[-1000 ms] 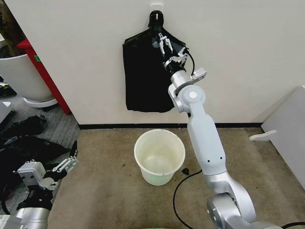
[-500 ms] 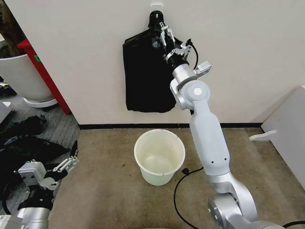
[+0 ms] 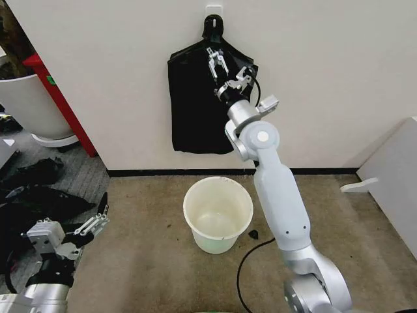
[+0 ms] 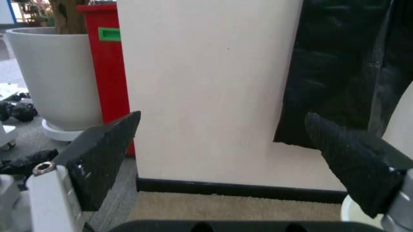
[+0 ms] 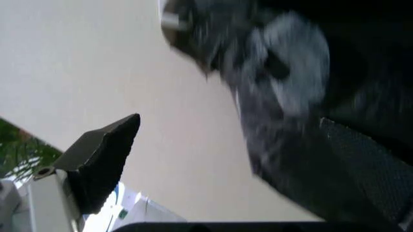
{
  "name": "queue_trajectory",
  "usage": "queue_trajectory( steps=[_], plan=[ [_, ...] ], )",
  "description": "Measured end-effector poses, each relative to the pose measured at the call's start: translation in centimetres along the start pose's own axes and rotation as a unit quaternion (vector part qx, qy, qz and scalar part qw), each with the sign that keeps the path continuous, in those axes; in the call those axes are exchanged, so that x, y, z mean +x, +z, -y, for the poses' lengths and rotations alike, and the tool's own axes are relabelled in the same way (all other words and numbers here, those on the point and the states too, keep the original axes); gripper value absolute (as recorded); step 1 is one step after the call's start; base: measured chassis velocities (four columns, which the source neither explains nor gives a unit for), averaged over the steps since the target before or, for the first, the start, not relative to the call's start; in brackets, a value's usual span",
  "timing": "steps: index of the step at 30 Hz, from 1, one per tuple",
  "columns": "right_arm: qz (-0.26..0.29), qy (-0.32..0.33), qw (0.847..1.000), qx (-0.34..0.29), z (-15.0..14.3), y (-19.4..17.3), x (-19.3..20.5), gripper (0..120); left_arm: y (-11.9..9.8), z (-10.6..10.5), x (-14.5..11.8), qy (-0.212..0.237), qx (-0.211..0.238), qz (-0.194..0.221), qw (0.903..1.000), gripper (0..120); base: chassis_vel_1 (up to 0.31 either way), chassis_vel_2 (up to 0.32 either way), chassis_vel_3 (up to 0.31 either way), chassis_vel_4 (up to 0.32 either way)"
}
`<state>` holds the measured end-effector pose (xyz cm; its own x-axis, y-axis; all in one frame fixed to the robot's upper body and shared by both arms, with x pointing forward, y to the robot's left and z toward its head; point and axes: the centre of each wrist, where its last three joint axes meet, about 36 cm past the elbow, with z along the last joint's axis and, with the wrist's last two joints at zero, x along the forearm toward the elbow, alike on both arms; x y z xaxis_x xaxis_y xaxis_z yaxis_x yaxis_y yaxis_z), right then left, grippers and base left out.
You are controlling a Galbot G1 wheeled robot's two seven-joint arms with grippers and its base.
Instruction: Place the garbage bag over the trash bin.
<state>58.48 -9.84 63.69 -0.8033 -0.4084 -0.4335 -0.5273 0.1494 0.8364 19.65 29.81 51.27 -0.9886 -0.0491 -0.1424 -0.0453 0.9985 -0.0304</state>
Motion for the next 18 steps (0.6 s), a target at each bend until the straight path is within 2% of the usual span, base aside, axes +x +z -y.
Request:
queue_trajectory(
  steps=[10, 18],
  plan=[
    [0.008, 0.001, 0.999, 0.035, 0.9, -0.1, -0.9, 100, 0.0, 0.0, 0.0, 0.0, 0.0, 0.002, 1.0, 100, 0.0, 0.0, 0.0, 0.0],
    [0.013, -0.016, 0.999, 0.049, -0.4, -0.7, -0.8, 100, 0.0, 0.1, 0.0, 0.002, 0.002, 0.004, 1.0, 100, 0.0, 0.0, 0.0, 0.0]
  ],
)
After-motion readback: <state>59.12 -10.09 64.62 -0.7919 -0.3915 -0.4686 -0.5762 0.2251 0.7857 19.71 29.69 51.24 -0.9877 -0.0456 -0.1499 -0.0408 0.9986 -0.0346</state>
